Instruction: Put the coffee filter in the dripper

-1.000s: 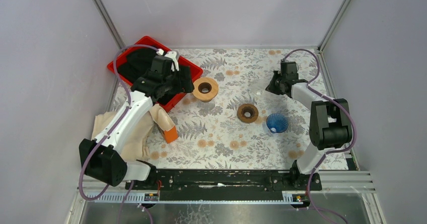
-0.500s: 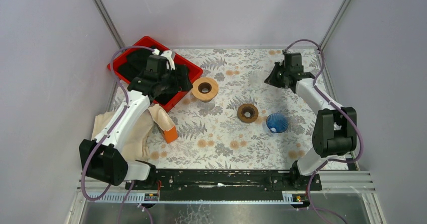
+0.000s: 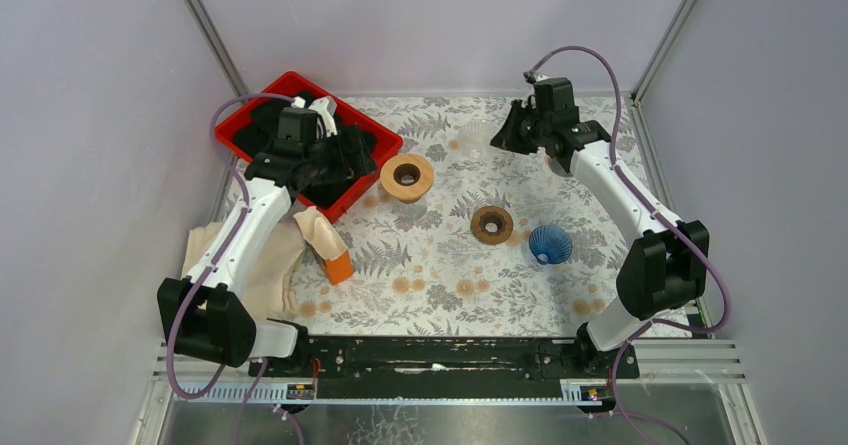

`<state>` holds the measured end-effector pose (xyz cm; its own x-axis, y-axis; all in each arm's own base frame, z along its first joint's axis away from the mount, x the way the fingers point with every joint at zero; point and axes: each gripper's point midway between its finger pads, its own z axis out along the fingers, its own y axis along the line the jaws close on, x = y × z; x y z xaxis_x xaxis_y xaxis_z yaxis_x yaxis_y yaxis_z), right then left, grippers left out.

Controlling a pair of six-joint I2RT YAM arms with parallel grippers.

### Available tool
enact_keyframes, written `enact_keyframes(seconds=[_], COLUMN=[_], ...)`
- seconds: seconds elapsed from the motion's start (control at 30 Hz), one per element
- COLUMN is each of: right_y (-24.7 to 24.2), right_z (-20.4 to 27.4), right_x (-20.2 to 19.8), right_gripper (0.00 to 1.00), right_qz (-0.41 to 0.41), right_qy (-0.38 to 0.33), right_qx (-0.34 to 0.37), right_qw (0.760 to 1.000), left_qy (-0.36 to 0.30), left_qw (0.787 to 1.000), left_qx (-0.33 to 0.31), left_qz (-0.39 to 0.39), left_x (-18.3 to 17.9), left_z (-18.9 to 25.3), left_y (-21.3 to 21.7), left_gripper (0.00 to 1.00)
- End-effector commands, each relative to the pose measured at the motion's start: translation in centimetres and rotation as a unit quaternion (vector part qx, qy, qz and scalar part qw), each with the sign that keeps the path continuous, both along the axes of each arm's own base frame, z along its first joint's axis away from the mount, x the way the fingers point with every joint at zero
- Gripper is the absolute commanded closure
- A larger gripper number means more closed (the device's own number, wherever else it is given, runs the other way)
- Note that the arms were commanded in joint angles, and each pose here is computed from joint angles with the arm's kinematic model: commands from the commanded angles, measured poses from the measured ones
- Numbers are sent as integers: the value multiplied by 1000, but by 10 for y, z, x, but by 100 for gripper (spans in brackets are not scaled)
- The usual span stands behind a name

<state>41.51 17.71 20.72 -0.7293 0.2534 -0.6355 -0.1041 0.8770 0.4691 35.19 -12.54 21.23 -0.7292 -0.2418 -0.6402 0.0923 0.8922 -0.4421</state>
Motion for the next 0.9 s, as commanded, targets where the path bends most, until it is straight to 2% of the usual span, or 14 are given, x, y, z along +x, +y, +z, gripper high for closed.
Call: enact_keyframes(seconds=[0.0, 0.37, 0.87], right_y=[32, 92, 159], right_z=[47, 72, 59], right_x=[-4, -20, -32], right_gripper=[100, 100, 100], right_qz=[36, 107, 177], right_qy=[-39, -47, -21], right_qx=[32, 52, 48], right_qw=[998, 992, 983], left_qy=[-20, -16, -15], left_qw=[1000, 999, 998], left_qx=[-23, -30, -57], left_qz=[-5, 0, 14], left_x=[7, 8, 11], left_z=[8, 7, 10], left_y=[-4, 0, 10], left_gripper=[0, 0, 0])
